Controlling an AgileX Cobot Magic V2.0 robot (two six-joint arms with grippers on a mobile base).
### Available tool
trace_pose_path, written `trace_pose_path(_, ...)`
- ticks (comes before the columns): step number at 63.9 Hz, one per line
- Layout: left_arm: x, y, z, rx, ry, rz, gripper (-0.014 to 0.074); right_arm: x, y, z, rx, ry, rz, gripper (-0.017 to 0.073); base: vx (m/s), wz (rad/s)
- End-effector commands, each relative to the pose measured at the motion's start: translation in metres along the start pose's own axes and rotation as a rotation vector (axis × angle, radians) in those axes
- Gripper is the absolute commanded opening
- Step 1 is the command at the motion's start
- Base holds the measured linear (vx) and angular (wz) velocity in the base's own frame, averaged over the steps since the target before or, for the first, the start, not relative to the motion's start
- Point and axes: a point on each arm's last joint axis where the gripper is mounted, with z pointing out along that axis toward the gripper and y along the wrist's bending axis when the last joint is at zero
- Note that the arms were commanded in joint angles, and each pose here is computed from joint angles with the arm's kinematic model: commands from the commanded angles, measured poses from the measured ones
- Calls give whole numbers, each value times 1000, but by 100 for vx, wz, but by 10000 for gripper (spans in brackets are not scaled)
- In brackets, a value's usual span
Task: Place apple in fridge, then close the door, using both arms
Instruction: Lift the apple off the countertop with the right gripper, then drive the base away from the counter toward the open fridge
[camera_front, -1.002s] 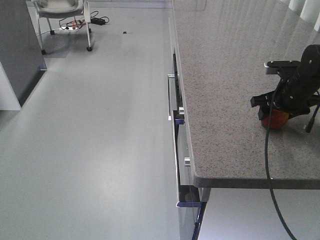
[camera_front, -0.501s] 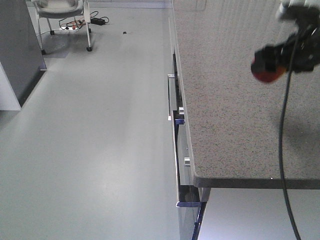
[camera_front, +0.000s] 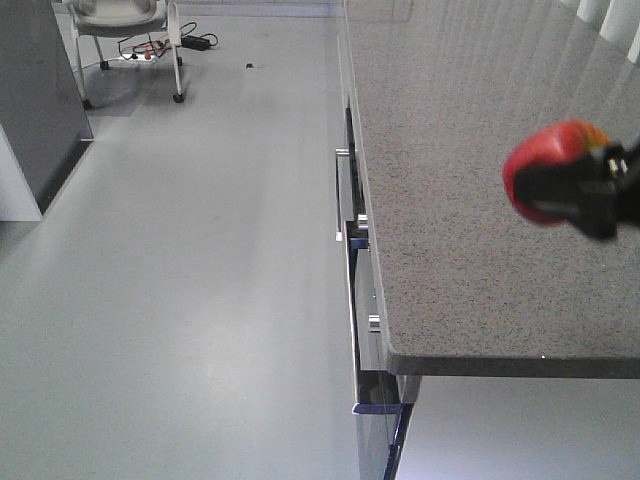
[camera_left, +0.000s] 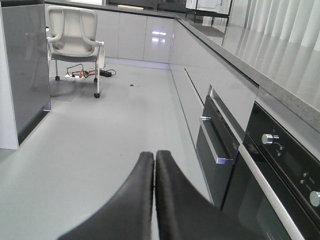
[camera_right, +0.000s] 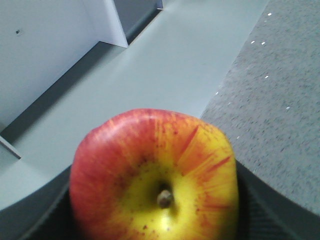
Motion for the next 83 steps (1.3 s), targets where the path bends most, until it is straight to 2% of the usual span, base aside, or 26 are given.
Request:
trace_pose_path(1,1,-2,1,28,-52,2,-6,2,18,-26,15,-136,-21,-6,0,0)
trace_pose_path(13,1,-2,1,28,-52,2,-6,7,42,-58,16,-229,-81,-6,0,0)
trace_pose_path(29,1,-2,1,28,-52,2,-6,10,57,-79,20,-293,-122,-6,0,0)
trace_pose_path(83,1,-2,1,28,-52,2,-6,11,60,-82,20,-303,-128,-6,0,0)
